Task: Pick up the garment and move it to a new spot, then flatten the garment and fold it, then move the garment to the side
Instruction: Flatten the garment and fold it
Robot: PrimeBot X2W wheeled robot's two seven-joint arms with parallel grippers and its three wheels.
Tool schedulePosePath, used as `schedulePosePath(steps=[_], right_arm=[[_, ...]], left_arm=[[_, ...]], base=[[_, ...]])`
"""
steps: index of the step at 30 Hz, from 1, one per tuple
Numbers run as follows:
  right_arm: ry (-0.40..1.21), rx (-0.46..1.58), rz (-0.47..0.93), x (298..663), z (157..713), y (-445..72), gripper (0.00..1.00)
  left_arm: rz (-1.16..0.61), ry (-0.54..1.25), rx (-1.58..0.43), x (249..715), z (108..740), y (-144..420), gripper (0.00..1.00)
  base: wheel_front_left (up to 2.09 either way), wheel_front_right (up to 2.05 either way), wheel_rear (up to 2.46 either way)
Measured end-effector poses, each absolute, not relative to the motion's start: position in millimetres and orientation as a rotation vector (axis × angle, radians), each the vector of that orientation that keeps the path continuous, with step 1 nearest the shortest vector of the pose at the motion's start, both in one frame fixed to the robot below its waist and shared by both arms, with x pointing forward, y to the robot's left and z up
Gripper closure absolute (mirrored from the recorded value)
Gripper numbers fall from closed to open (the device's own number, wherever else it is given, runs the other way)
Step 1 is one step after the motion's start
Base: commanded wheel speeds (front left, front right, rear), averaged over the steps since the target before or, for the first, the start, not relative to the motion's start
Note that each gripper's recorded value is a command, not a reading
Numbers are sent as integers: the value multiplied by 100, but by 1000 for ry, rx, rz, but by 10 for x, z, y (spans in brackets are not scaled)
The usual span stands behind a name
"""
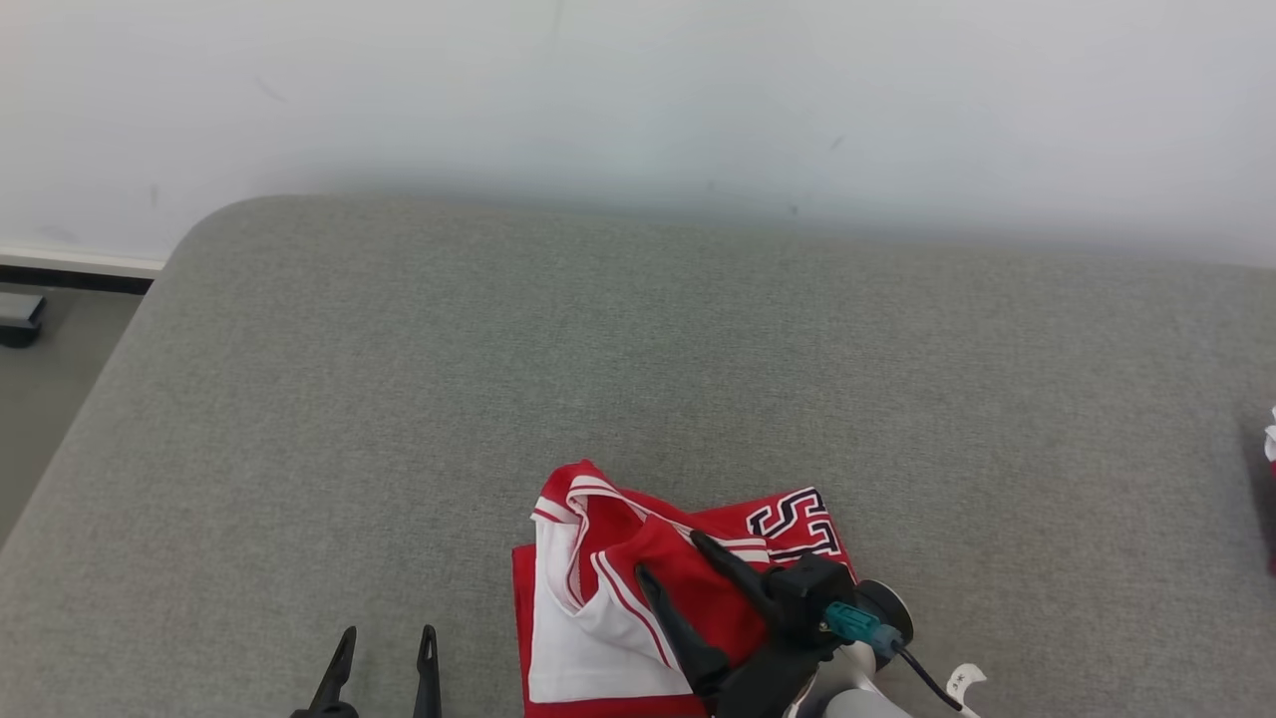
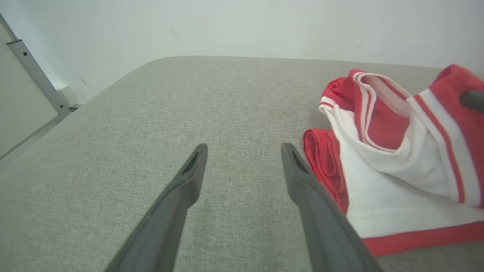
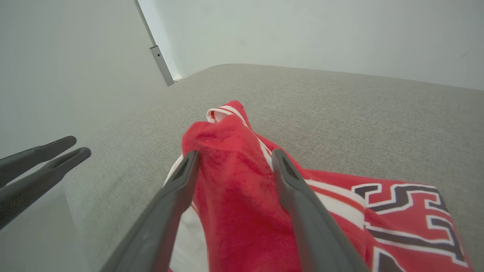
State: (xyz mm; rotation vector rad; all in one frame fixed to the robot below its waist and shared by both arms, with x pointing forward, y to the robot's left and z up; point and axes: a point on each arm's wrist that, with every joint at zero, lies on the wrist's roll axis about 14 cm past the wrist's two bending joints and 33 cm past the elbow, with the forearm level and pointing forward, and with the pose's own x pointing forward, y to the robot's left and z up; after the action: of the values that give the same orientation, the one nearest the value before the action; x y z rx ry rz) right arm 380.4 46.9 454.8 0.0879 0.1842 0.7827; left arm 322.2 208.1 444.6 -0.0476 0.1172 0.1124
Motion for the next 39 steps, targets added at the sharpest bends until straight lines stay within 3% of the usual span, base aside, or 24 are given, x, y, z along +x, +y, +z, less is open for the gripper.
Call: schedulePosePath(steps=[1,3,10,11,12,13,16,19,26,39], right_arm=[[191,80,795,3792,4532,501,45],[197,75,823,3763,4527,577,100],[206,94,955,3465,4556,878,100],[215,100,990,3366,4549,935,90],[232,107,1030,3246,4526,984,27],[251,120,1069,3122,4513,1033,0],[291,165,1124,2955,4522,1037,0],[279,174,1077,3154,4586,868,0],[92,165,713,4027,4924,42,0],[6,115,296,4078,4884,-1031,0]], left_arm=[[118,118,-48,3210,4445,2096,0],[127,119,-48,3186,4441,2119,0],[139,122,-50,3152,4428,2150,0],[139,122,-50,3156,4430,2149,0],[137,121,-50,3161,4431,2142,0],[133,121,-50,3167,4431,2131,0],[124,121,-48,3192,4432,2100,0],[112,118,-48,3229,4442,2068,0],[80,113,-45,3321,4456,1978,0],[37,92,-31,3446,4520,1859,0]], base=[[0,0,0],[0,0,0],[0,0,0],[0,0,0],[0,0,0],[0,0,0],[0,0,0],[0,0,0],[0,0,0],[0,0,0]])
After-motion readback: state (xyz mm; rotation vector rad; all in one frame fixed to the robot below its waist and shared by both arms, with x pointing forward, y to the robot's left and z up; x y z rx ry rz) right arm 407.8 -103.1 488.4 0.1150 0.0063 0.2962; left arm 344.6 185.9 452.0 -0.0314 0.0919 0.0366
